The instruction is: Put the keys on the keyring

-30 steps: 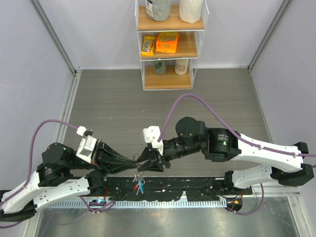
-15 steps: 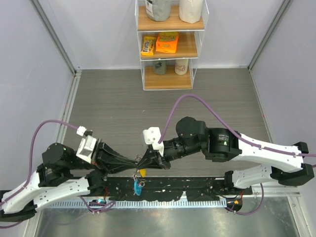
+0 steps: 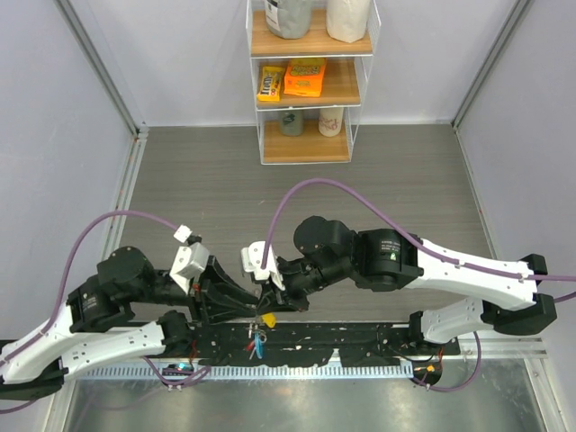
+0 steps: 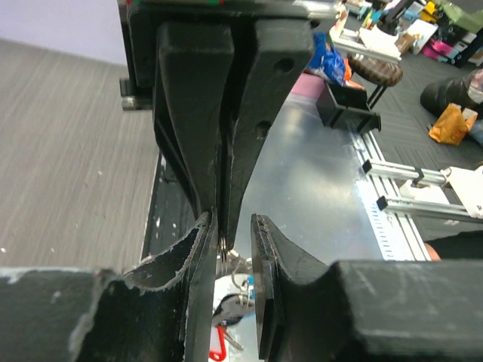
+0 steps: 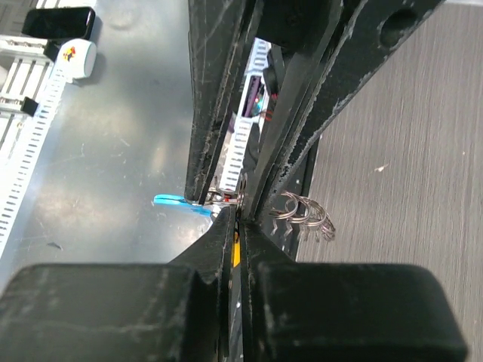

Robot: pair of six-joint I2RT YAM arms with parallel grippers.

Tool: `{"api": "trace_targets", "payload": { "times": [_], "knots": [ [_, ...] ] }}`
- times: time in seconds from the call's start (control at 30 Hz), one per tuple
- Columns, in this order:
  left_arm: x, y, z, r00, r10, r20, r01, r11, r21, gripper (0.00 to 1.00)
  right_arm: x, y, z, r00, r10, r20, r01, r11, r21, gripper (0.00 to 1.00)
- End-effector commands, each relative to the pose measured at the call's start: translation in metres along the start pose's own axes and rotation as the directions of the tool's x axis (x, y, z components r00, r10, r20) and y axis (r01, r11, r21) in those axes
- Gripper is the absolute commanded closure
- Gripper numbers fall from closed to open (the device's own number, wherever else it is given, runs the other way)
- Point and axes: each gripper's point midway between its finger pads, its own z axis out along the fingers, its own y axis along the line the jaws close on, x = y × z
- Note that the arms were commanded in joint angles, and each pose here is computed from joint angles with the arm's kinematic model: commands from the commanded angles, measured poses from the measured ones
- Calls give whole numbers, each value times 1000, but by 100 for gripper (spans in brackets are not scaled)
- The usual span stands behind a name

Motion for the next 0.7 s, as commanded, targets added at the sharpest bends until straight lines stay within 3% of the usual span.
{"api": "trace_targets", "payload": {
  "times": [0.0, 0.67],
  "knots": [
    [15, 2, -2, 996, -33, -79, 32, 999, -13, 70, -30, 6, -15, 996, -42, 79, 42, 999, 0, 94],
    [19, 15, -2, 992, -50, -112, 39, 995, -93, 73, -26, 5, -12, 999, -33, 35, 33, 999, 7, 94]
  ]
}}
